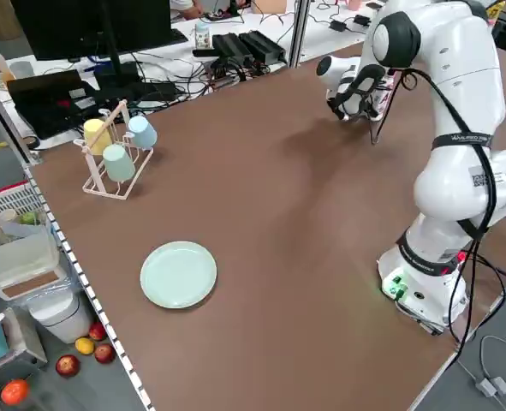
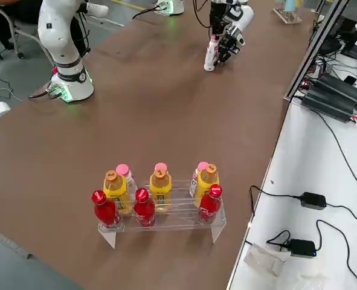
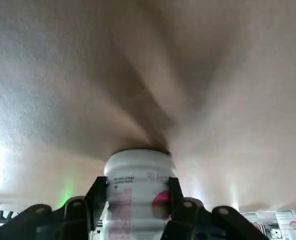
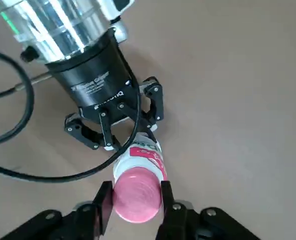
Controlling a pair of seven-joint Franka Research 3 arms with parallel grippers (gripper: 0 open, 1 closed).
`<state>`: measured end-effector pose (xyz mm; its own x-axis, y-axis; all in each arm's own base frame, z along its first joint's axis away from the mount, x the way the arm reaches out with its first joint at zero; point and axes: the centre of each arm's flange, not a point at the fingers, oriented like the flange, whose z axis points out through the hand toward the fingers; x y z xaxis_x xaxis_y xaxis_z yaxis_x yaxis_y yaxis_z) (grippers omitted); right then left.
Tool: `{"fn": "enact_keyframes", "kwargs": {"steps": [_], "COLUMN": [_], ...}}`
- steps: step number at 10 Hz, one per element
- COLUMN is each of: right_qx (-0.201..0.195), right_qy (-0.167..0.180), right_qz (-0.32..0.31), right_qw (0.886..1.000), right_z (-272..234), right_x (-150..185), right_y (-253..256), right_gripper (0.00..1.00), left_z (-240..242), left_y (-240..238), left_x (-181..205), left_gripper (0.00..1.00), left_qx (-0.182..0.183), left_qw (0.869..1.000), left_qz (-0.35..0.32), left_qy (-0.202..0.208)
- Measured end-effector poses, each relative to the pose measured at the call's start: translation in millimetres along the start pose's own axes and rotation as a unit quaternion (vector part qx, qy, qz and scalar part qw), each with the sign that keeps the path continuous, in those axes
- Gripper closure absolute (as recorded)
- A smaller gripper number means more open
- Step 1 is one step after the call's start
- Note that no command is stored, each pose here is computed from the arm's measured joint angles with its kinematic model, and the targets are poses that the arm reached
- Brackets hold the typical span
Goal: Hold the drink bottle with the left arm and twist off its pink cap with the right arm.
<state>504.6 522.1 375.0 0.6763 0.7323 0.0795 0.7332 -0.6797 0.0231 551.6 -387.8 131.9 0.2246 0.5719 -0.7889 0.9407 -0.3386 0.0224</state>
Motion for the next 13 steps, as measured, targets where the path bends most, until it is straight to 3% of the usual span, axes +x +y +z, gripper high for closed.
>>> {"fn": "enact_keyframes", "kwargs": {"steps": [6, 13], "right_qx": [-0.001, -0.002], "right_qy": [0.0, 0.001], "right_qz": [-0.024, -0.139], "right_qw": [1.0, 0.99], "right_z": [-0.1, -0.9], "right_x": [0.0, 0.4], "right_y": [-0.1, 1.9], "right_gripper": [0.57, 0.57], "left_z": [-0.4, -0.4], "left_y": [1.1, 1.3], "left_x": [-1.5, -1.8], "left_gripper": [0.45, 0.45], "left_qx": [0.003, 0.003], "left_qw": [1.0, 1.0], "left_qz": [-0.003, -0.01], "left_qy": [0.004, 0.005]}}
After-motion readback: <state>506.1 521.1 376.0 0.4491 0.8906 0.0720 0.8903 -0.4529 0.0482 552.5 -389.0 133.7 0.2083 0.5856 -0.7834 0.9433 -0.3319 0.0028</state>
